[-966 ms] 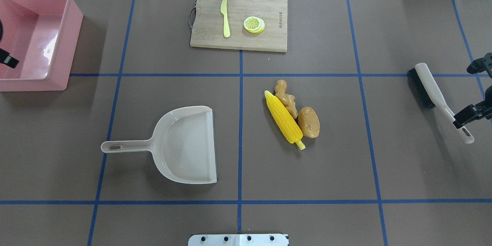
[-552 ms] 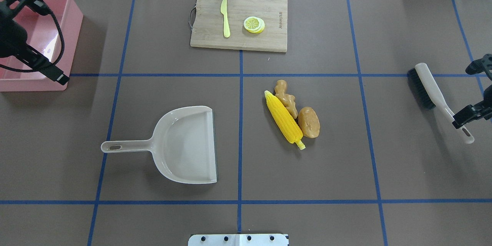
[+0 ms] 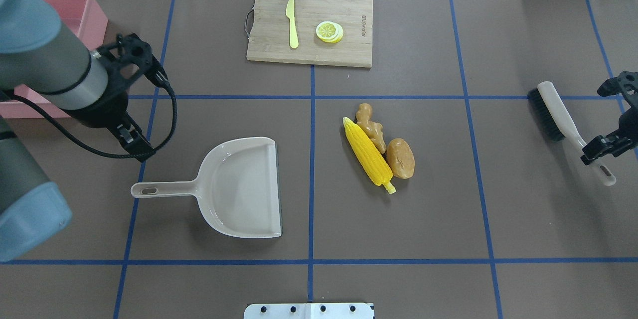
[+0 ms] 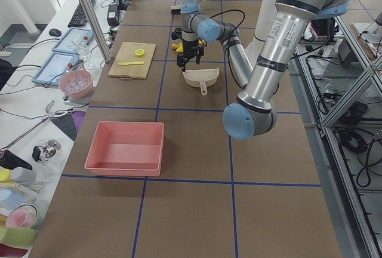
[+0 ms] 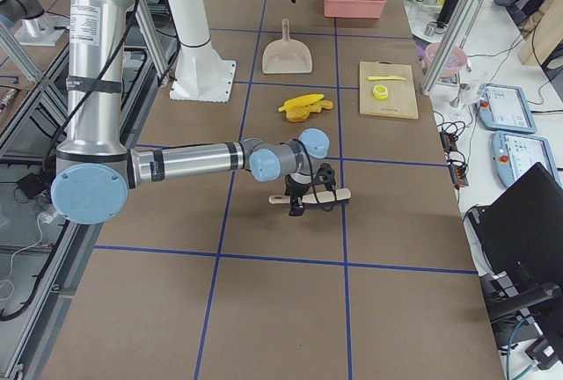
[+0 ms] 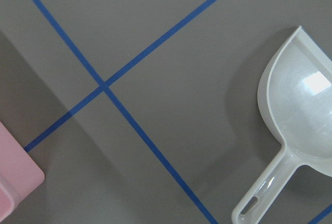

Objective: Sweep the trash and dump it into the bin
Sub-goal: 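Grasp the white dustpan handle with the left gripper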

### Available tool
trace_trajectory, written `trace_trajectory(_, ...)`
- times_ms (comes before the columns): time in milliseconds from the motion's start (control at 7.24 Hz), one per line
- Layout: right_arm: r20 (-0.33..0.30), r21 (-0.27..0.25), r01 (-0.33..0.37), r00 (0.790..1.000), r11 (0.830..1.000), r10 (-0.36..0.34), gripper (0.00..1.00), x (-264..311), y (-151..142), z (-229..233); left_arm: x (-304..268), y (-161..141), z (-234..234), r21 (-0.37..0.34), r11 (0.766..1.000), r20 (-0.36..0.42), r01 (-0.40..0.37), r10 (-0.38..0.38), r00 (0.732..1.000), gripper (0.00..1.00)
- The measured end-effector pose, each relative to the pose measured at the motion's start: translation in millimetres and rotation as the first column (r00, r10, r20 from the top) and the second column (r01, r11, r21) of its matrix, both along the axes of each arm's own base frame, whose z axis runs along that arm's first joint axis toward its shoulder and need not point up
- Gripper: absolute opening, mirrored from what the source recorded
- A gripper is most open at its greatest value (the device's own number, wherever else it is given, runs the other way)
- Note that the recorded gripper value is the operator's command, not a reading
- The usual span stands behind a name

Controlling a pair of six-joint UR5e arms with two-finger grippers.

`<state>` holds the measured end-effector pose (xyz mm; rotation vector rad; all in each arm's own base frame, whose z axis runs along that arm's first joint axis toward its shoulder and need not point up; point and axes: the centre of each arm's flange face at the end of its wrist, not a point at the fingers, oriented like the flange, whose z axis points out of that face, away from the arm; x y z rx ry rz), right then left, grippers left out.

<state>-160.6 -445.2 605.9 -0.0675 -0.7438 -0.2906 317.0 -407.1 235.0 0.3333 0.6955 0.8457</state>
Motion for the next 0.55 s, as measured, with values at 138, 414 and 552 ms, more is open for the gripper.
trace_trajectory(138, 0.004, -0.007, -0.005, 1.0, 1.0, 0.005, 0.79, -1, 0, -1, 15, 15, -5, 0.013, 0.999, -0.004, -0.039, 0.039, 0.999, 1.0)
trace_trajectory(414, 0.005, -0.012, 0.0, 1.0, 1.0, 0.0, 0.48, -6, 1, -1, 43, 42, -7, 0.031, 0.993, -0.004, -0.111, 0.111, 0.994, 1.0)
trace_trajectory(552, 0.004, -0.015, 0.01, 1.0, 1.0, -0.009, 0.16, -10, 3, -1, 57, 55, -6, 0.047, 0.989, 0.004, -0.142, 0.142, 0.99, 1.0)
